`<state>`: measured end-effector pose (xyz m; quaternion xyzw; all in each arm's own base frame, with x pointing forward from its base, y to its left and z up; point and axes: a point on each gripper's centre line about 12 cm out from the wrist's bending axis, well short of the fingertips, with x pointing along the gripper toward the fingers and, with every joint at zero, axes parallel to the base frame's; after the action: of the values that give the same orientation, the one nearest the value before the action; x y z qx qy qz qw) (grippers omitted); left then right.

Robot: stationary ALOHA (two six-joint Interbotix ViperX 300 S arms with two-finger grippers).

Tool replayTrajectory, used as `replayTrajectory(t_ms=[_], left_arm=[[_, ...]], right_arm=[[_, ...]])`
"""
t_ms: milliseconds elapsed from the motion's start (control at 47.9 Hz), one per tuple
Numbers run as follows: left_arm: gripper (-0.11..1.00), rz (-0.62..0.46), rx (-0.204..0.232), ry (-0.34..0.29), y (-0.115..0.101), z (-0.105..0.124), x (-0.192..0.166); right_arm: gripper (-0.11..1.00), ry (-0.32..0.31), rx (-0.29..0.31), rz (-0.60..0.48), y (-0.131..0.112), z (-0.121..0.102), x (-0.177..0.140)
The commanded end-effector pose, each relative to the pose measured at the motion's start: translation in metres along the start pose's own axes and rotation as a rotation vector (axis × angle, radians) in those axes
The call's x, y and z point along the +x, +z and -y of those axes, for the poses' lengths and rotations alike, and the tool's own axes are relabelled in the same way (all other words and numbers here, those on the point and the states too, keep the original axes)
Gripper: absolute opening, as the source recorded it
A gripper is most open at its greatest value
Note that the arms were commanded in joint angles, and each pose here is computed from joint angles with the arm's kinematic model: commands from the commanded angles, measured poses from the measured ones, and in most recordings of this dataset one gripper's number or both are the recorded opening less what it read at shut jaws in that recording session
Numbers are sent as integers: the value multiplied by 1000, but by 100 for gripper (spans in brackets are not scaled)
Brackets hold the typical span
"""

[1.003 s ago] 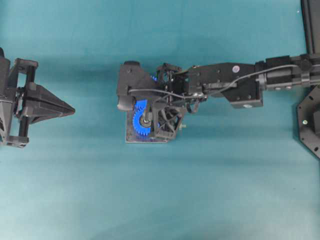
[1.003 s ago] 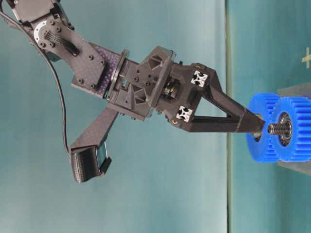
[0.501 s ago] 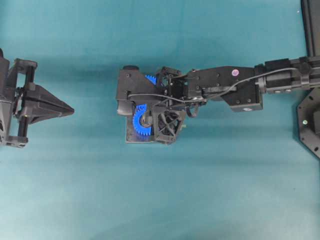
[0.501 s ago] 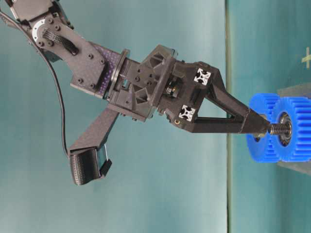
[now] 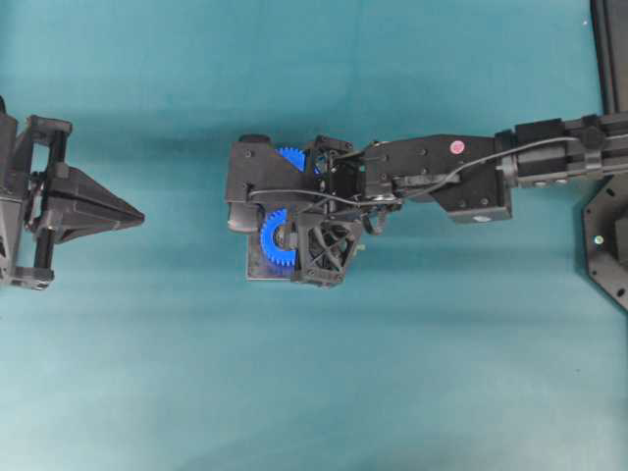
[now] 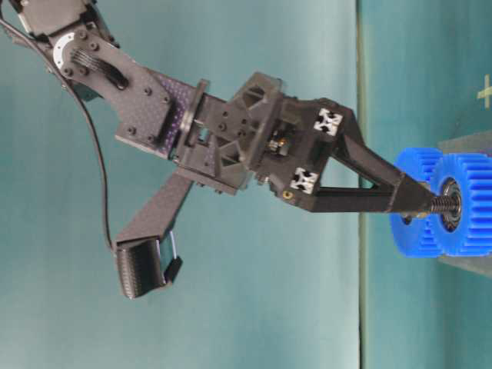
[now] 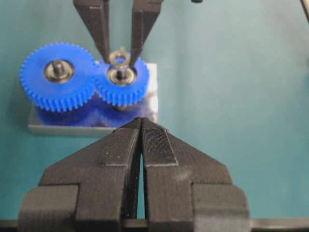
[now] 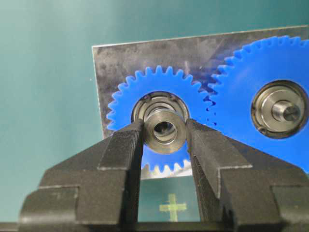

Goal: Insert the washer onto the shaft.
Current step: 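Carry the washer over the lower gear's shaft and lower it on, then open the right gripper and lift it away from the shaft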

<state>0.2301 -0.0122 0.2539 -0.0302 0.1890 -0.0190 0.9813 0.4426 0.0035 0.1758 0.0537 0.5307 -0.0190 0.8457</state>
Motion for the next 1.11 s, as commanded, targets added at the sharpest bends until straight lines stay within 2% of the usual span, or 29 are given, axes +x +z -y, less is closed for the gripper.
replayTrajectory(t_ms=[0, 313, 668, 1086], left_arm=[[1, 21, 0, -2, 6, 0, -1], [1, 30, 1, -4, 7, 1, -3], [1, 26, 1, -3, 6, 1, -3], [1, 32, 1, -2, 5, 0, -5]], right_arm=[[31, 11, 1, 45, 12, -4, -12], [31, 12, 0, 36, 12, -6, -9], [31, 12, -5, -39, 6, -9, 0], [31, 16, -3, -36, 7, -12, 0]])
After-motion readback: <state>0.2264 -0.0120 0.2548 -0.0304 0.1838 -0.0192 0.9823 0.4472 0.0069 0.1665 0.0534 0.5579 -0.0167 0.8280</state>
